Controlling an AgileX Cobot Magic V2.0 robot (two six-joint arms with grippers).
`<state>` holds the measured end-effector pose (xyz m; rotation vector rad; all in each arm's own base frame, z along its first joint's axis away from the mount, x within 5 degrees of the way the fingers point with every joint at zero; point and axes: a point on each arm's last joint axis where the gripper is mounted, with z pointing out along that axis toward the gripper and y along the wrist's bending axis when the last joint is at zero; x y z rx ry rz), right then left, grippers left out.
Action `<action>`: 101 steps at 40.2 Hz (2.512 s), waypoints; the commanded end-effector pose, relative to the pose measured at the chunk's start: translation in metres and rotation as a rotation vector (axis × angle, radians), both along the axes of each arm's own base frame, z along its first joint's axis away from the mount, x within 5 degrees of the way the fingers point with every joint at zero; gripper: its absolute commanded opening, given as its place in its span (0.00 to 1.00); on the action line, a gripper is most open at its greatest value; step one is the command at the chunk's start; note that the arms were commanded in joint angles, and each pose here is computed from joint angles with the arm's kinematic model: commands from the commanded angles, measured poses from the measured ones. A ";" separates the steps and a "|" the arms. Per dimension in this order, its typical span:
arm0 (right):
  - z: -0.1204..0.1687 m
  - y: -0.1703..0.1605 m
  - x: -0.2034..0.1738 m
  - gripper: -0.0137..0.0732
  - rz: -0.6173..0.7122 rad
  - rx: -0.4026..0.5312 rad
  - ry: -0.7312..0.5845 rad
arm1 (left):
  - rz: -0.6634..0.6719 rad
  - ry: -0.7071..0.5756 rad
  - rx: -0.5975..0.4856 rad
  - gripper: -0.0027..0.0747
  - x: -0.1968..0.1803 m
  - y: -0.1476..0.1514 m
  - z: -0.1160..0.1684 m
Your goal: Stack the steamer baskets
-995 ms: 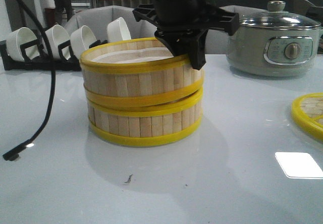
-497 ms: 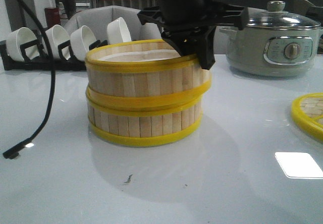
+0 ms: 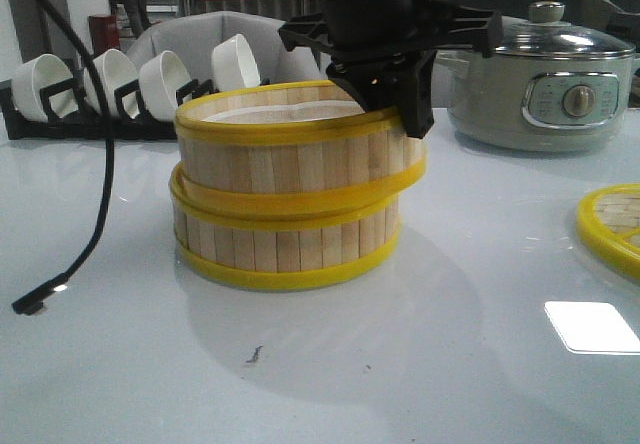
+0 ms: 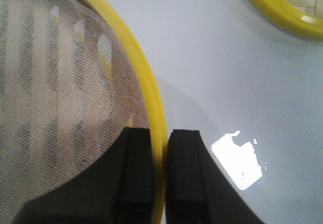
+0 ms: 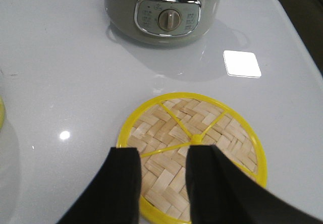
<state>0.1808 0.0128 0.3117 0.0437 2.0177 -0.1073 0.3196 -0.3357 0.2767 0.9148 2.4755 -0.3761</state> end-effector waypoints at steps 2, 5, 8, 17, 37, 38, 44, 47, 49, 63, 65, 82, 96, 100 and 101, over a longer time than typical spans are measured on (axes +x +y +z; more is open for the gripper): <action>0.017 0.002 0.002 0.55 0.037 -0.010 -0.086 | -0.007 -0.149 -0.088 0.16 -0.003 0.004 0.046; 0.017 0.002 0.002 0.55 0.037 -0.010 -0.086 | -0.008 -0.154 -0.083 0.16 -0.002 0.005 0.046; 0.017 0.002 0.002 0.55 0.037 -0.010 -0.086 | -0.008 -0.154 -0.083 0.16 -0.002 0.005 0.046; 0.017 0.002 0.002 0.55 0.037 -0.010 -0.086 | -0.007 -0.163 -0.074 0.16 -0.001 0.006 0.046; 0.017 0.002 0.002 0.55 0.037 -0.010 -0.086 | -0.010 -0.187 -0.042 0.16 0.001 0.008 0.046; 0.017 0.002 0.002 0.55 0.037 -0.010 -0.086 | -0.010 -0.187 -0.042 0.16 0.001 0.008 0.046; 0.017 0.002 0.002 0.55 0.037 -0.010 -0.086 | -0.010 -0.187 -0.042 0.16 0.001 0.008 0.046; 0.017 0.002 0.002 0.55 0.037 -0.010 -0.086 | -0.008 -0.187 -0.042 0.16 0.001 0.008 0.046; 0.017 0.002 0.002 0.55 0.037 -0.010 -0.086 | -0.004 -0.186 -0.046 0.16 0.001 0.008 0.046; 0.017 0.002 0.002 0.55 0.037 -0.010 -0.086 | 0.010 -0.179 -0.065 0.52 0.001 0.007 0.047; 0.017 0.002 0.002 0.55 0.037 -0.010 -0.086 | 0.014 -0.177 -0.067 0.55 0.001 0.007 0.047; 0.017 0.002 0.002 0.55 0.037 -0.010 -0.086 | 0.016 -0.176 -0.068 0.55 0.001 0.007 0.047; 0.017 0.002 0.002 0.55 0.037 -0.010 -0.086 | 0.016 -0.130 -0.084 0.55 -0.003 0.005 0.045; 0.017 0.002 0.002 0.55 0.037 -0.010 -0.086 | 0.017 -0.124 -0.090 0.55 -0.004 0.005 0.045; 0.017 0.002 0.002 0.55 0.037 -0.010 -0.086 | 0.017 -0.124 -0.090 0.55 -0.004 0.005 0.045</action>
